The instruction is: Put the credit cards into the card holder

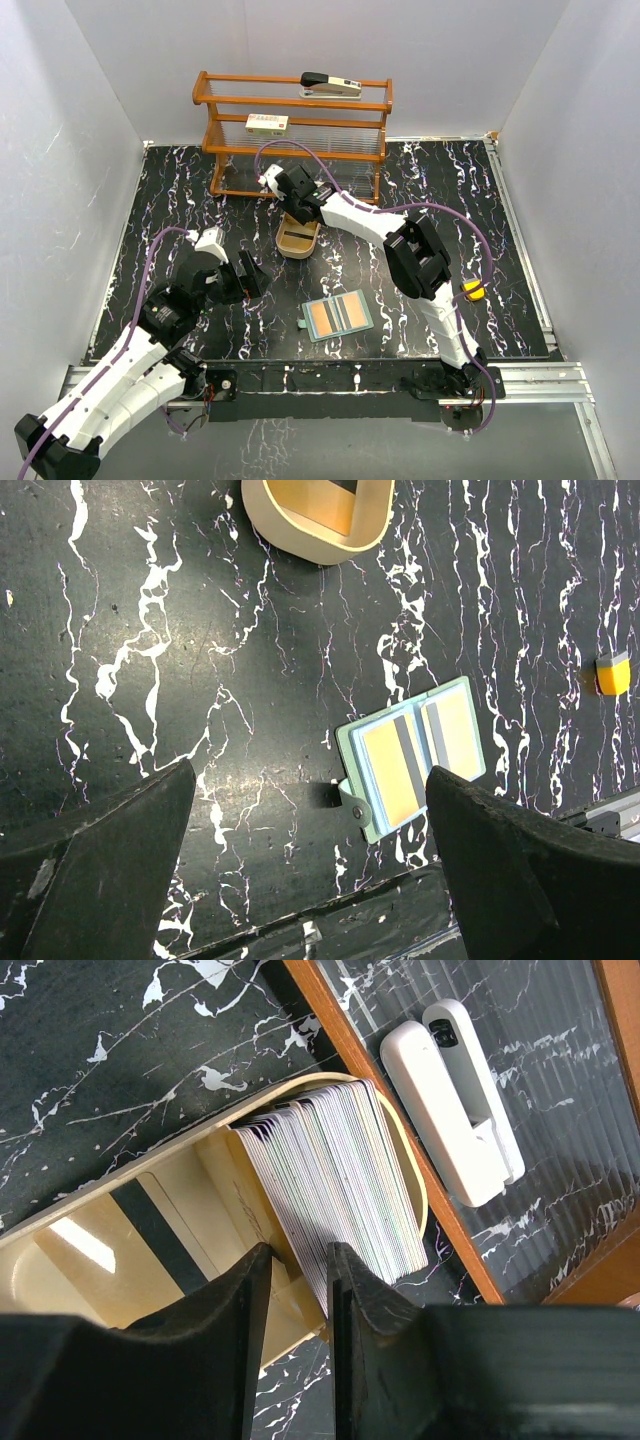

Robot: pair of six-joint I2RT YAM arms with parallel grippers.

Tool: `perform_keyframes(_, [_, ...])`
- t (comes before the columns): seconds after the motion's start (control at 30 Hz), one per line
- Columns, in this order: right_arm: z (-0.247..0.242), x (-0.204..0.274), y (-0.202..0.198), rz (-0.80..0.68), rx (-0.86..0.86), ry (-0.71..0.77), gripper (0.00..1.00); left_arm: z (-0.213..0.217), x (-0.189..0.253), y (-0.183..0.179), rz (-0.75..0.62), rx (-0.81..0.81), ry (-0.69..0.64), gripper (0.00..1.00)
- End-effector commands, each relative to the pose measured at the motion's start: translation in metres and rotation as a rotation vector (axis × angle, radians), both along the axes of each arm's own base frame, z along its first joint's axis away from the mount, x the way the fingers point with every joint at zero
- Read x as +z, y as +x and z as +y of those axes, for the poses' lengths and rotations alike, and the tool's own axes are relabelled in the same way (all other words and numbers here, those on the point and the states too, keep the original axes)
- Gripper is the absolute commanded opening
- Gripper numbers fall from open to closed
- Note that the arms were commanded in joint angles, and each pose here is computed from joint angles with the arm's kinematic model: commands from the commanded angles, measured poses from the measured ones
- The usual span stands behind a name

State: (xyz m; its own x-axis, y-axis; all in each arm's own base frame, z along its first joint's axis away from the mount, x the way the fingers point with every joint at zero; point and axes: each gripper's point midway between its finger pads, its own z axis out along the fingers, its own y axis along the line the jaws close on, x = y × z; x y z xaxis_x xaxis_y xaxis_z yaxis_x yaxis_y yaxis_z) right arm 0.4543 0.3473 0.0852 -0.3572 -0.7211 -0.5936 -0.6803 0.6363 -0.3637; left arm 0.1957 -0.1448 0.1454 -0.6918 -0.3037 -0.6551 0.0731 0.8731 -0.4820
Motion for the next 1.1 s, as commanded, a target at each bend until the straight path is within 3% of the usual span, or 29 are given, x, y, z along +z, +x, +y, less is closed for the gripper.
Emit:
perform_keyframes(0.0, [-0.004, 0.071, 0.028, -0.16, -0.059, 0.097, 0.26, 0.002, -0.002, 0.001, -0.001, 0.001, 0.01, 0.98])
perform_keyframes(0.33, [-0.002, 0.08, 0.027, -0.167, -0.047, 0.111, 0.29, 0.002, -0.003, 0.001, 0.001, 0.0, 0.012, 0.98])
perform_keyframes(0.47, [-0.001, 0.081, 0.026, -0.165, -0.036, 0.114, 0.21, 0.002, -0.003, 0.001, 0.0, 0.0, 0.013, 0.99])
perform_keyframes(0.7, [0.001, 0.088, 0.024, -0.167, -0.03, 0.126, 0.21, 0.001, -0.003, 0.001, -0.001, -0.003, 0.012, 0.98])
perform_keyframes(0.8, [0.002, 0.092, 0.021, -0.157, -0.014, 0.137, 0.12, 0.001, -0.003, 0.001, 0.0, -0.005, 0.012, 0.98])
perform_keyframes(1.07, [0.005, 0.09, 0.012, -0.118, 0.025, 0.143, 0.07, -0.001, -0.003, 0.0, 0.011, -0.015, 0.008, 0.98])
